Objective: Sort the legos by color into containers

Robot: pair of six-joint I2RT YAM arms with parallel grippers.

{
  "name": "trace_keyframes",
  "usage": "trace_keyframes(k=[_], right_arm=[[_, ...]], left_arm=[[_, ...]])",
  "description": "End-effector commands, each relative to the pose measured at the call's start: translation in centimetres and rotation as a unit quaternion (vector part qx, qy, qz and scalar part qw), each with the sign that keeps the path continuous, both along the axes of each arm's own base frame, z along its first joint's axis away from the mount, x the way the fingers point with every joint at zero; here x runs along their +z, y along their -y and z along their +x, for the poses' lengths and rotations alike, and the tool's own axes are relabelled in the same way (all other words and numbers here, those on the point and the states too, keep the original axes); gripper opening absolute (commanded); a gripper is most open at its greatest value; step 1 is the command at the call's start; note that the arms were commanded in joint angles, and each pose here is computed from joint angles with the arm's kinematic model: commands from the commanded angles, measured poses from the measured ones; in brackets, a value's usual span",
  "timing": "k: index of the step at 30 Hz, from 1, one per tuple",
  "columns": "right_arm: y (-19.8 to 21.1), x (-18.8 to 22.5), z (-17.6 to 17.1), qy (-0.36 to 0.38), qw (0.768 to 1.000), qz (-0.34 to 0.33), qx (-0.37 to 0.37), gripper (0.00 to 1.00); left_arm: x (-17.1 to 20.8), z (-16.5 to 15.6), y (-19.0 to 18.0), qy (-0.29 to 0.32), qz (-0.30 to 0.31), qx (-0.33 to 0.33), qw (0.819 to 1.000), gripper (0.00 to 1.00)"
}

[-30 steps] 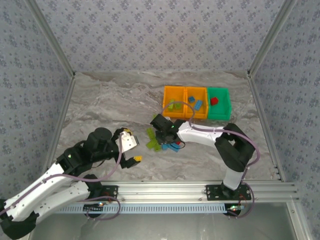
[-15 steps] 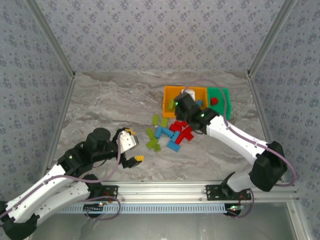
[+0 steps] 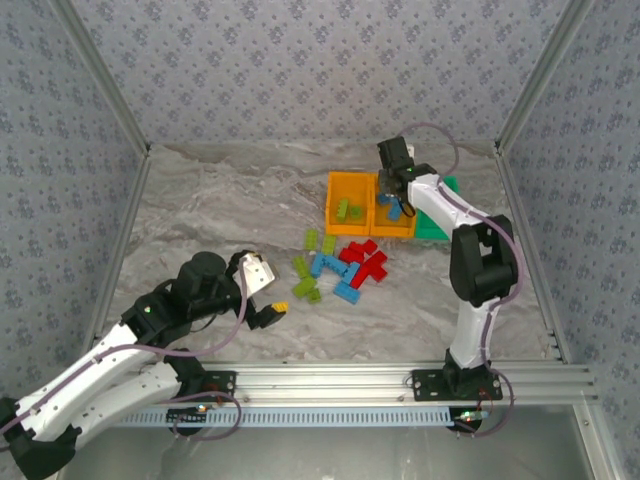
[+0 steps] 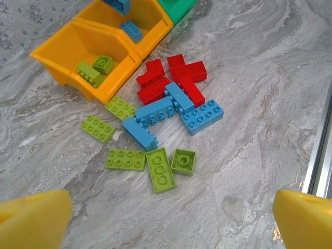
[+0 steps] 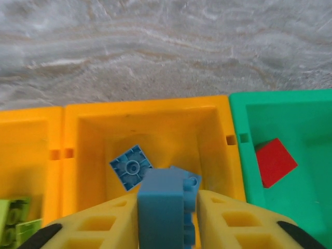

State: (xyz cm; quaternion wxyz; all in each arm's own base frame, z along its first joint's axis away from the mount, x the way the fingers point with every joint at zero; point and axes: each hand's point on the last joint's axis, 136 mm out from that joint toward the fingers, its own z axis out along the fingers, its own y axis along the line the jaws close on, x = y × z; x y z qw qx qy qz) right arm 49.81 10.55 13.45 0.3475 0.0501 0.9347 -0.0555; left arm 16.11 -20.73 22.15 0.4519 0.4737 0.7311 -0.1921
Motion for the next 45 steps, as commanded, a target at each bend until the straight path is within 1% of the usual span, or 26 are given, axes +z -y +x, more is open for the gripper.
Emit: trace_keyframes(k=[1, 3, 6, 9, 12, 14, 16, 18, 21, 24, 27, 29, 32, 34, 36, 45], right_arm=[[-1.2, 1.6, 0.7, 0.003, 1.0, 0.019, 0.019, 0.42], [-1.0, 2.6, 0.3, 0.003, 1.0, 0.021, 0.013, 0.51], [-0.9, 4.7, -1.8, 0.012, 0.999, 0.041, 0.008, 0.55], [-2.0, 6.5, -6.1, 0.026, 0.996, 0.086, 0.023, 0.56], [-4.3, 7.1, -12.0, 0.036, 0.99, 0.113, 0.071, 0.63], [-5.6, 5.6, -16.2, 0.02, 0.989, 0.105, 0.105, 0.69], [-6.1, 4.1, -19.8, 0.002, 0.989, 0.104, 0.106, 0.73], [-6.9, 2.0, -22.5, -0.034, 0.987, 0.125, 0.1, 0.75], [-8.1, -1.1, -25.1, -0.085, 0.981, 0.164, 0.052, 0.74], [-10.6, -3.5, -25.8, -0.125, 0.967, 0.217, 0.033, 0.74], [-11.1, -5.4, -25.2, -0.139, 0.963, 0.231, 0.0, 0.74], [-11.0, -6.1, -24.8, -0.134, 0.961, 0.239, -0.014, 0.74], [-10.6, -7.1, -24.4, -0.131, 0.961, 0.24, -0.026, 0.7], [-10.1, -7.7, -24.4, -0.135, 0.962, 0.235, -0.035, 0.63], [-9.7, -8.2, -24.2, -0.137, 0.962, 0.233, -0.04, 0.58], [-10.0, -10.4, -24.2, -0.153, 0.959, 0.234, -0.045, 0.54]], left_arm=[[0.9, 0.6, -0.1, 0.009, -0.013, 0.017, 1.0, 0.99], [0.7, 0.7, -0.3, 0.008, -0.01, 0.023, 1.0, 0.99], [0.6, 0.9, -0.4, 0.007, -0.007, 0.029, 1.0, 0.99], [0.5, 0.8, -0.4, 0.006, -0.003, 0.026, 1.0, 0.99], [0.1, 0.5, -0.4, 0.004, 0.008, 0.016, 1.0, 0.99], [-0.1, 0.2, -0.3, 0.001, 0.013, 0.005, 1.0, 0.99], [-0.3, 0.0, -0.1, -0.003, 0.015, -0.003, 1.0, 0.99], [-0.3, 0.0, 0.0, -0.004, 0.016, -0.006, 1.0, 0.99], [-0.6, 0.1, 0.2, -0.008, 0.019, -0.009, 1.0, 0.99], [-0.8, 0.1, 0.2, -0.012, 0.023, -0.009, 1.0, 0.99], [-0.8, 0.0, 0.1, -0.013, 0.023, -0.009, 1.0, 0.99], [-0.6, -0.1, -0.1, -0.009, 0.022, -0.008, 1.0, 0.99], [-0.4, -0.2, -0.2, -0.003, 0.017, -0.007, 1.0, 0.99], [-0.3, -0.2, -0.2, 0.001, 0.015, -0.008, 1.0, 0.99], [-0.3, -0.2, -0.2, 0.001, 0.014, -0.008, 1.0, 0.99], [-0.4, -0.2, -0.2, 0.0, 0.015, -0.009, 1.0, 0.99]])
